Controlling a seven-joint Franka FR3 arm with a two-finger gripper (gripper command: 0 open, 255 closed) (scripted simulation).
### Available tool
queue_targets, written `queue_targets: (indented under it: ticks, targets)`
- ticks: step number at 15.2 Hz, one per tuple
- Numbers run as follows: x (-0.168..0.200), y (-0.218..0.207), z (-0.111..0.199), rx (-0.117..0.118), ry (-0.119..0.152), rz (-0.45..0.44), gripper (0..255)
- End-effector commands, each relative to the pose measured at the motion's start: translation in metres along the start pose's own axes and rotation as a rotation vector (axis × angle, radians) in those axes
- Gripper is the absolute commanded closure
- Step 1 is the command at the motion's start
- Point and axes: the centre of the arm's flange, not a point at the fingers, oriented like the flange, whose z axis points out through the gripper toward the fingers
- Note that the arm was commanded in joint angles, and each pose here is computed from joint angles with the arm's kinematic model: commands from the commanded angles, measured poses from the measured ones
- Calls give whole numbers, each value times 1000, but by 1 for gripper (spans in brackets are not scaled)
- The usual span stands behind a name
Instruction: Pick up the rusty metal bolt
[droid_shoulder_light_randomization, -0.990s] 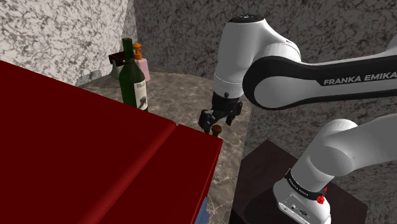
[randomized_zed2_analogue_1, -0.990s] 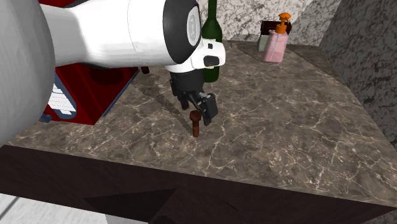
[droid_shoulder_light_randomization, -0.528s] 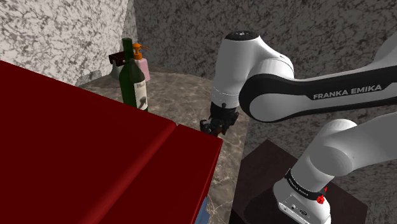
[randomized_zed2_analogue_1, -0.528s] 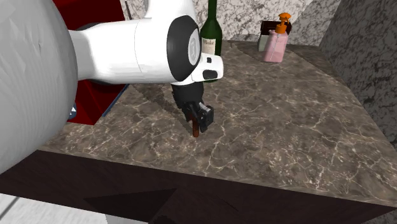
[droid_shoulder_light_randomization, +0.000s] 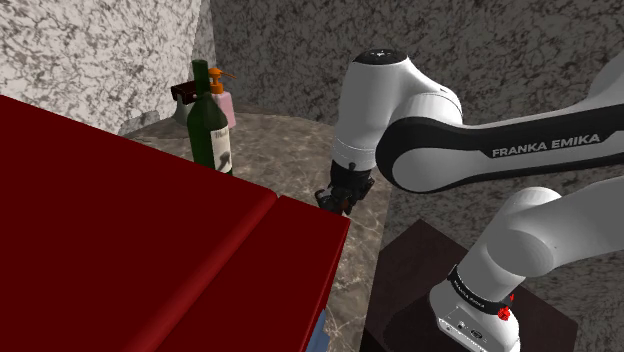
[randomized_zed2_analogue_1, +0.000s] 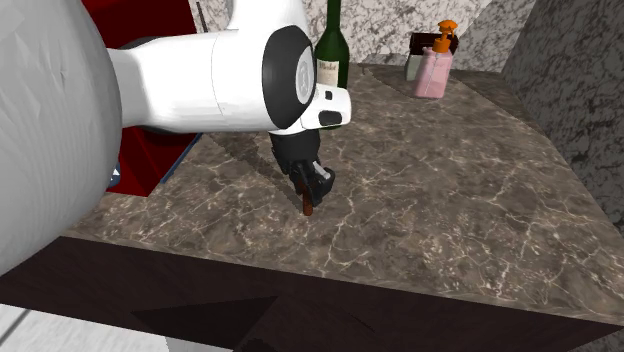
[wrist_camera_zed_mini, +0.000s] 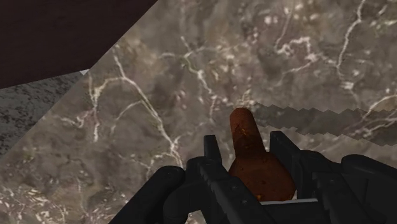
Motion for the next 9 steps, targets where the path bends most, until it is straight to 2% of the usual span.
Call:
queue_targets:
  ticks: [1,9]
  targets:
    - [1,0,0,-1,-1,0,255]
    - [5,4,-42,-1,-1,0,255]
